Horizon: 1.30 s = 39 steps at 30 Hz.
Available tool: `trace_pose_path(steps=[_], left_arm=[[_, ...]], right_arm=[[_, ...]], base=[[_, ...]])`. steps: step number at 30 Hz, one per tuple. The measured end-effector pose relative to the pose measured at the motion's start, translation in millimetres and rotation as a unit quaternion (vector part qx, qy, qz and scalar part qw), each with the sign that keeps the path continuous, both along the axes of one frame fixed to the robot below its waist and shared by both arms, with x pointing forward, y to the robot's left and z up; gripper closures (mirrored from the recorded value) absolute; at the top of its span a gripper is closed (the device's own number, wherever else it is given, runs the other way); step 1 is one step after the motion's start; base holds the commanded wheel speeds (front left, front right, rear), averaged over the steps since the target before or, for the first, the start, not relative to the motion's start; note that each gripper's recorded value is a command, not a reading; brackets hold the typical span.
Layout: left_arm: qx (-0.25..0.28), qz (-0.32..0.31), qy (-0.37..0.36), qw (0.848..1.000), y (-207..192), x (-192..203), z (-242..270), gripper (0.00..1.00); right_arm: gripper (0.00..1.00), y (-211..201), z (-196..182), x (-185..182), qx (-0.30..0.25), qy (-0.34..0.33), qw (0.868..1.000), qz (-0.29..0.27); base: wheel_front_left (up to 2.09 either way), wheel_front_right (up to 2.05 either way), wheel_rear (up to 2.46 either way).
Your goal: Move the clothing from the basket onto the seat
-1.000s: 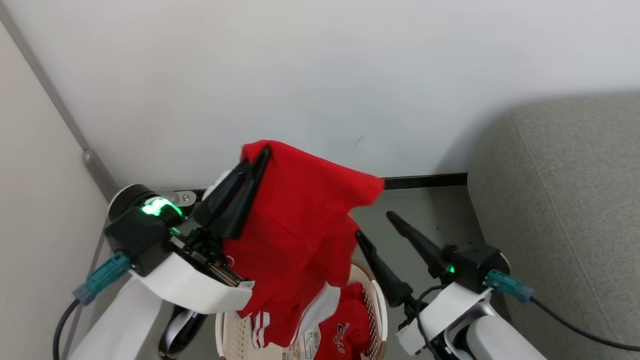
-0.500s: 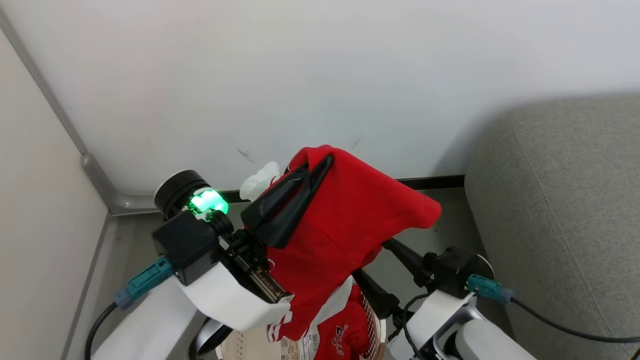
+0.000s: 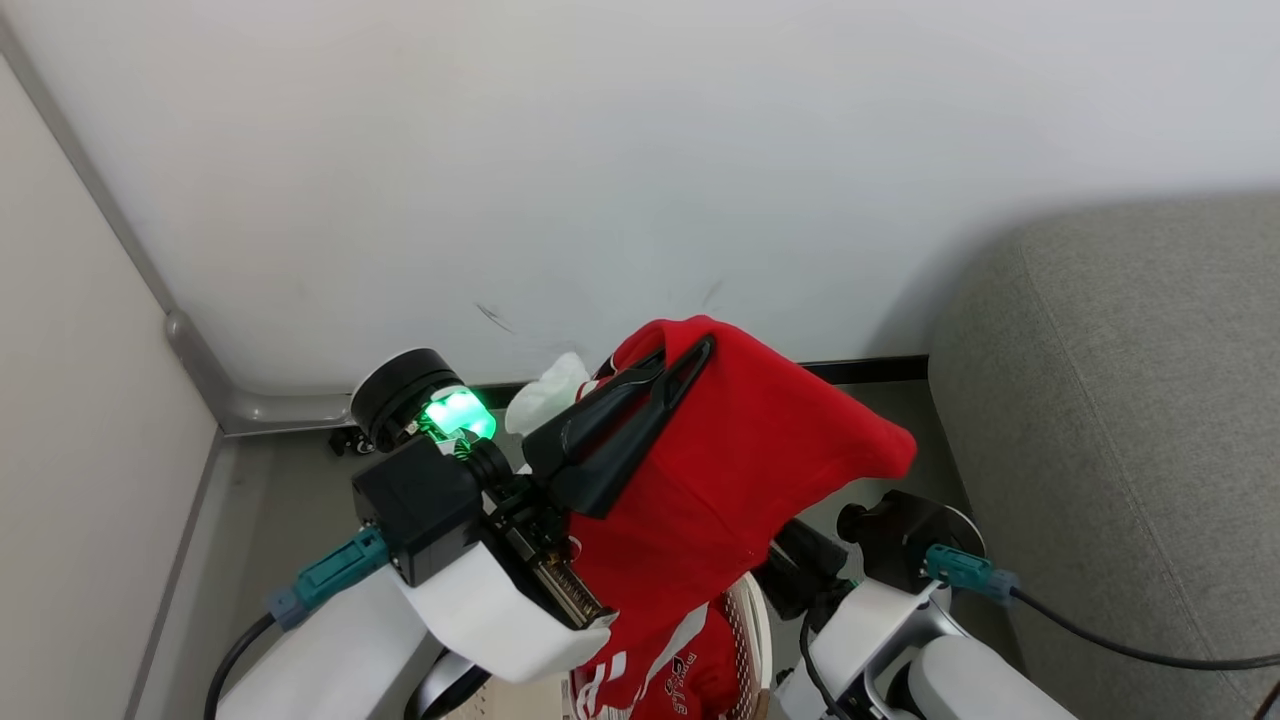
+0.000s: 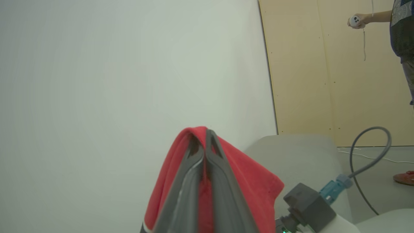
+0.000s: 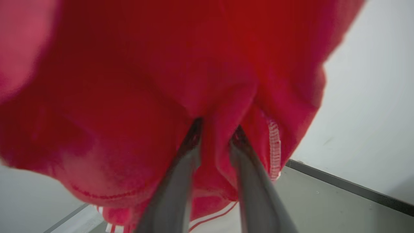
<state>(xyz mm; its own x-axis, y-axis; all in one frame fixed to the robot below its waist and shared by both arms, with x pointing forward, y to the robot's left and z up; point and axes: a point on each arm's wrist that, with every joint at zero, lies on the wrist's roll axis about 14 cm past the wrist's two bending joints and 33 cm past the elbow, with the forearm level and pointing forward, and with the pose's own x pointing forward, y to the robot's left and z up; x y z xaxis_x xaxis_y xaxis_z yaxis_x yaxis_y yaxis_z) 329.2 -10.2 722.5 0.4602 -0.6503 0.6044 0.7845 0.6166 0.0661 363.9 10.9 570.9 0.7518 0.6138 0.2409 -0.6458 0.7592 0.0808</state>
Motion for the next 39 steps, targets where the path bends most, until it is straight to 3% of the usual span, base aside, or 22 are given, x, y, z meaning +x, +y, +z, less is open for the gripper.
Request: trace_pose_path(steps=[19, 20, 23, 24, 39], left_arm=[[-0.003, 0.026, 0.075, 0.997, 12, 27, -31, 1.0], [-0.005, 0.028, 0.078, 0.997, 14, 29, -33, 0.93], [-0.002, 0.035, 0.086, 0.996, 16, 33, -37, 0.39], [0.0, 0.036, 0.09, 0.995, 17, 34, -40, 0.0], [0.005, 0.04, 0.11, 0.993, 16, 44, -51, 0.0]], right_arm=[[1.0, -2, 17, 2, 0.022, -0.017, 1.0, -0.002], [1.0, -4, 20, 4, 0.024, -0.02, 0.999, -0.005], [1.0, -9, 31, 9, 0.033, -0.034, 0.999, -0.012], [1.0, -11, 35, 10, 0.037, -0.038, 0.998, -0.016], [1.0, -38, 48, 18, 0.052, -0.053, 0.996, -0.055]], base=[[0.0, 0.0, 0.0], [0.0, 0.0, 0.0], [0.0, 0.0, 0.0], [0.0, 0.0, 0.0], [0.0, 0.0, 0.0]])
